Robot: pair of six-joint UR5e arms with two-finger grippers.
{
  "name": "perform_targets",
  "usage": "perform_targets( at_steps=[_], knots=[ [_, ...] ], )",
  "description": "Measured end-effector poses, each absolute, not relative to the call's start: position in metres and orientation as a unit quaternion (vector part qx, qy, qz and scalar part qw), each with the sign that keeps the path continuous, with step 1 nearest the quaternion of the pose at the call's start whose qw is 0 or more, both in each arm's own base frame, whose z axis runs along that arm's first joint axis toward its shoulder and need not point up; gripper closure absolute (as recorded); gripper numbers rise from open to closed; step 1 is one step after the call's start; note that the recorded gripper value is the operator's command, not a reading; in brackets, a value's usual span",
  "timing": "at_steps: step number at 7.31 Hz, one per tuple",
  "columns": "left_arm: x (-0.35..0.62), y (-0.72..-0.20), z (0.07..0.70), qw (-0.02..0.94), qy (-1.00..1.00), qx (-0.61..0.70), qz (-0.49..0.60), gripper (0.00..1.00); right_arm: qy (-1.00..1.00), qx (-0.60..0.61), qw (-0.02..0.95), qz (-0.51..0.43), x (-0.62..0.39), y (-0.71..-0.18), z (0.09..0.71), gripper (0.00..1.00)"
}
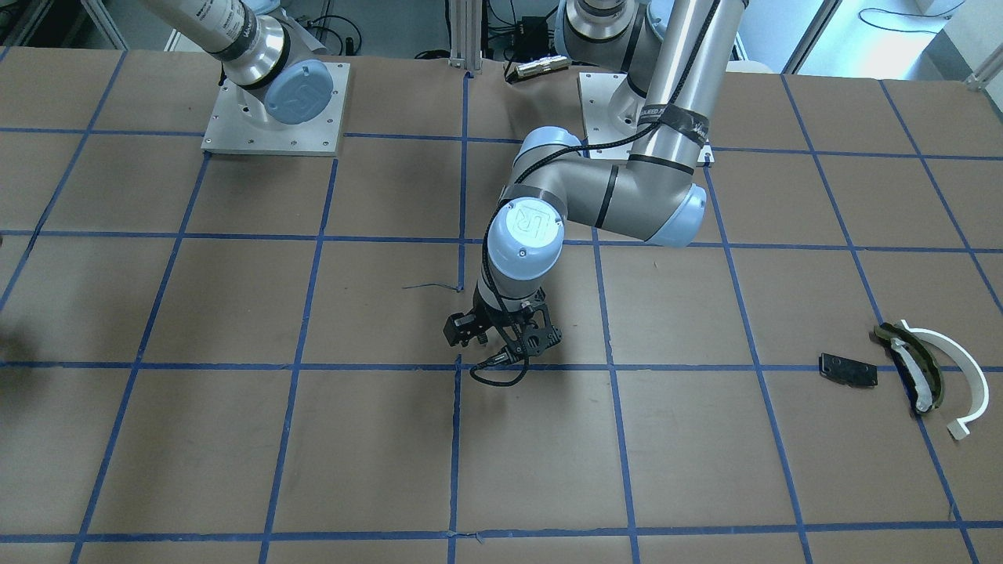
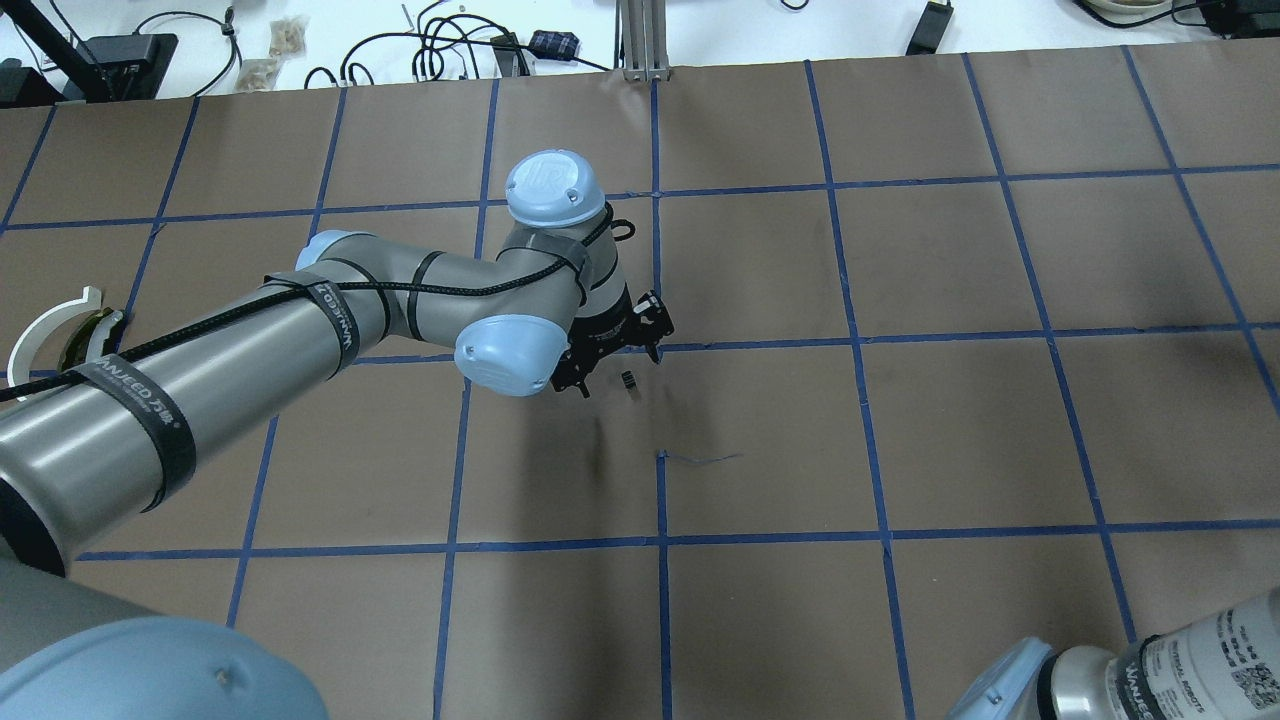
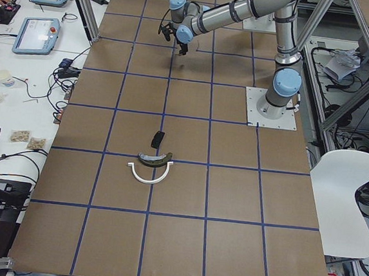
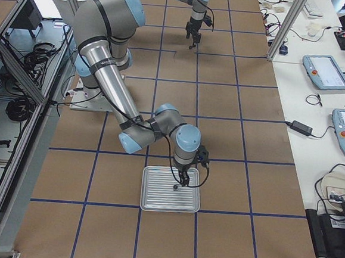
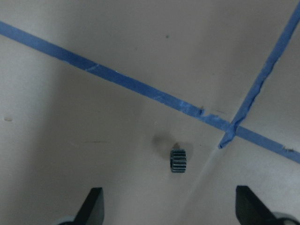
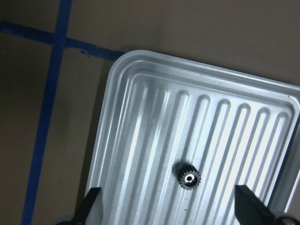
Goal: Place bearing gear from tray to pile
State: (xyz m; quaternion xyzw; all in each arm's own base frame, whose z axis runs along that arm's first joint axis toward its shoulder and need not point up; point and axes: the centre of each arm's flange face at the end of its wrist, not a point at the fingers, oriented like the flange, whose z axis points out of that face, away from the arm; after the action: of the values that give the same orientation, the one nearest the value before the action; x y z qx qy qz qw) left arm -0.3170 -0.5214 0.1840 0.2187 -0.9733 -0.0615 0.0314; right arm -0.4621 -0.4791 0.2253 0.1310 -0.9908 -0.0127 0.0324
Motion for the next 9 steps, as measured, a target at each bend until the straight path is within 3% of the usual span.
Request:
perform_targets(
  at_steps=[1,2,3,4,5,9],
  knots=[
    [-0.320,-0.519,0.178,0.029,-0.977,0.203,-0.063,0.20,-0.991,0.131,0.025,-0.017,-0.474,-0.479,0.208,0.04],
    [-0.322,-0.517,0.175,0.025,-0.979,0.193,-0.062,0.41,-0.991,0.134,0.017,-0.022,-0.479,-0.477,0.195,0.04],
    [-0.323,-0.516,0.173,0.022,-0.980,0.188,-0.062,0.53,-0.990,0.137,0.011,-0.026,-0.481,-0.476,0.187,0.04],
    [-0.324,-0.515,0.171,0.021,-0.980,0.188,-0.063,0.88,-0.990,0.138,0.008,-0.028,-0.483,-0.475,0.182,0.07],
    [-0.325,-0.515,0.172,0.023,-0.980,0.189,-0.063,1.00,-0.990,0.141,0.004,-0.030,-0.483,-0.475,0.177,0.11],
    [-0.324,-0.512,0.189,0.029,-0.980,0.191,-0.053,1.00,-0.986,0.165,-0.002,-0.032,-0.485,-0.476,0.169,0.60]
  ],
)
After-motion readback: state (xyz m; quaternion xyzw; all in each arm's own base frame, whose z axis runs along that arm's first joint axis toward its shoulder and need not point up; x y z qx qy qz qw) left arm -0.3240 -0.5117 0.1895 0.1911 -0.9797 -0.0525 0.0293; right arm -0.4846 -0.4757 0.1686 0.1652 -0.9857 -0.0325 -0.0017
